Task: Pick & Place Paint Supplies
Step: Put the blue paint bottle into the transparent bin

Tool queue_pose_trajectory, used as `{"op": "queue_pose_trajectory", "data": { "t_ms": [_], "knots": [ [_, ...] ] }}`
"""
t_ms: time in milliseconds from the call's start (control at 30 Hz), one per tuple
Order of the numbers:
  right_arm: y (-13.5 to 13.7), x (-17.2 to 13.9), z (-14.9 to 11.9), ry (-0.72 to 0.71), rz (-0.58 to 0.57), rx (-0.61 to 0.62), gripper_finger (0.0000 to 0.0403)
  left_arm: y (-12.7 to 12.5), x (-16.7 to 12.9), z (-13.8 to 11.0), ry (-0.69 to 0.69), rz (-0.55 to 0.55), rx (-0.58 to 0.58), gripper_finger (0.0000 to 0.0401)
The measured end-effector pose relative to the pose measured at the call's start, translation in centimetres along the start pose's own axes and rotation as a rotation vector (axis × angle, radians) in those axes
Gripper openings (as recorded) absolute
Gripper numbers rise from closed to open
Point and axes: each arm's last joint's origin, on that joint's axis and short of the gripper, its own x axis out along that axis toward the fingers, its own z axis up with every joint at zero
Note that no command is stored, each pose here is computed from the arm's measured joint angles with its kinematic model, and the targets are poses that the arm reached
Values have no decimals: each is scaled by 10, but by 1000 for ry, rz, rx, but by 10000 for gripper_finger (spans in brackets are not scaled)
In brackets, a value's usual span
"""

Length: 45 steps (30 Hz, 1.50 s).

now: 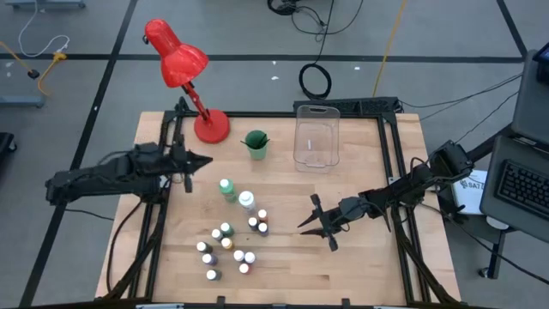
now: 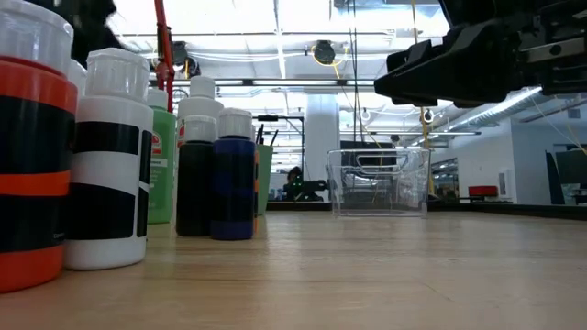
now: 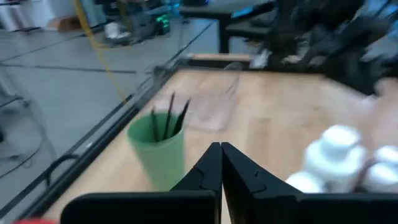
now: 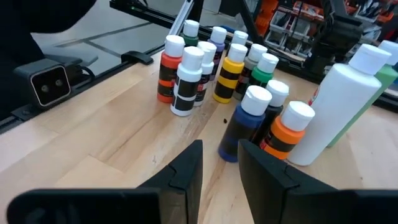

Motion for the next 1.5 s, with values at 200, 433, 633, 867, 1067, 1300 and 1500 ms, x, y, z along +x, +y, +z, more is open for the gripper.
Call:
{"op": "queue_pose_trajectory", "data": {
  "t_ms": [200, 433, 633, 867, 1067, 1300, 1500],
  "knots": [
    [-10, 0, 7, -80, -51, -29, 90, -1, 19, -44, -48, 96, -16, 2],
    [-40, 10, 28, -144, -132, 143, 79, 1, 26, -70, -6, 210, -4, 1],
    [-49, 32, 55, -44, -187, 160, 86, 5, 24, -66, -6, 332, 40, 9],
    [-28, 73, 59, -11, -114, 108, 175, 5, 24, -64, -16, 357, 129, 2],
    [-12, 101, 38, 32, -53, -19, 223, 6, 23, -58, -70, 366, 148, 13],
    [-26, 116, 18, -22, -115, 57, 223, 5, 23, -53, -117, 349, 161, 7],
    [-30, 117, 12, 5, -120, 87, 221, 5, 23, -53, -115, 341, 183, 9]
  ]
}}
